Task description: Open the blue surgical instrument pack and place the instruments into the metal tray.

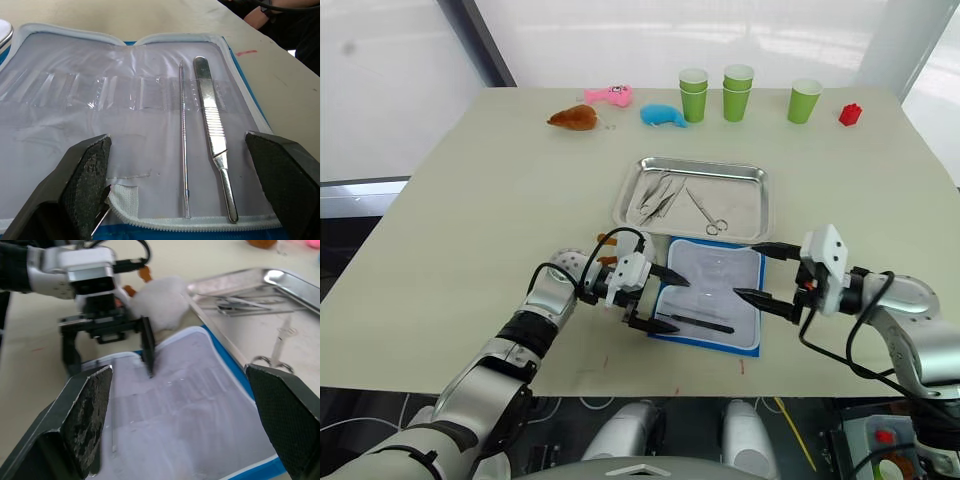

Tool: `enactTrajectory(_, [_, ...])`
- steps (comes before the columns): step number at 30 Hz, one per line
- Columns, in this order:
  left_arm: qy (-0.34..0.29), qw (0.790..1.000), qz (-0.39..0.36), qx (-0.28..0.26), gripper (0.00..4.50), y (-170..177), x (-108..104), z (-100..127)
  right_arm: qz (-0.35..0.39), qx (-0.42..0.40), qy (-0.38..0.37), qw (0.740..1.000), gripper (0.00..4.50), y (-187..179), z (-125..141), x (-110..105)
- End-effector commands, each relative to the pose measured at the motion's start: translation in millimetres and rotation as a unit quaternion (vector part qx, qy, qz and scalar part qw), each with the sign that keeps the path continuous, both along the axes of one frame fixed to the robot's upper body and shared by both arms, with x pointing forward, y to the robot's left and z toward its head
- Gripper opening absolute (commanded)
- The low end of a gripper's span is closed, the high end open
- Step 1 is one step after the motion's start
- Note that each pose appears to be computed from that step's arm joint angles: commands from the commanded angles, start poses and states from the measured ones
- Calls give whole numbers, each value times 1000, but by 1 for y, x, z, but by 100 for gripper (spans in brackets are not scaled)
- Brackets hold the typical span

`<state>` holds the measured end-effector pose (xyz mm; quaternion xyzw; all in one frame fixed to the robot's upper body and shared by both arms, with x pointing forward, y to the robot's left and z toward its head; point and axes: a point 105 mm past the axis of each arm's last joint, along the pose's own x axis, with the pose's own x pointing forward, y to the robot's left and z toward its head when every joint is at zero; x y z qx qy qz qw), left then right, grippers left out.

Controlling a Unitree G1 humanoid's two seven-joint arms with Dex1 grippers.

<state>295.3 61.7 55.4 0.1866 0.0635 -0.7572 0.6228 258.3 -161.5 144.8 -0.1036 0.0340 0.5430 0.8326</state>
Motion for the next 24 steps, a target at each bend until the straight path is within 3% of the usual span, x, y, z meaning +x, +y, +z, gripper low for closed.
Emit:
enactTrajectory(1, [84,994,-13,75,450,22,-27,-44,33,-22,-39,998,440,-24,20,-17])
enactTrajectory(10, [87,993,-9,76,450,28,-29,-44,54,-47,-38,997,440,-66,41,-44])
enactTrajectory(19, [89,993,-7,77,450,29,-29,-44,61,-48,-43,996,440,-67,51,-48])
enactTrajectory(24, [90,993,-7,78,450,28,-28,-44,73,-54,-60,994,440,-49,44,-41])
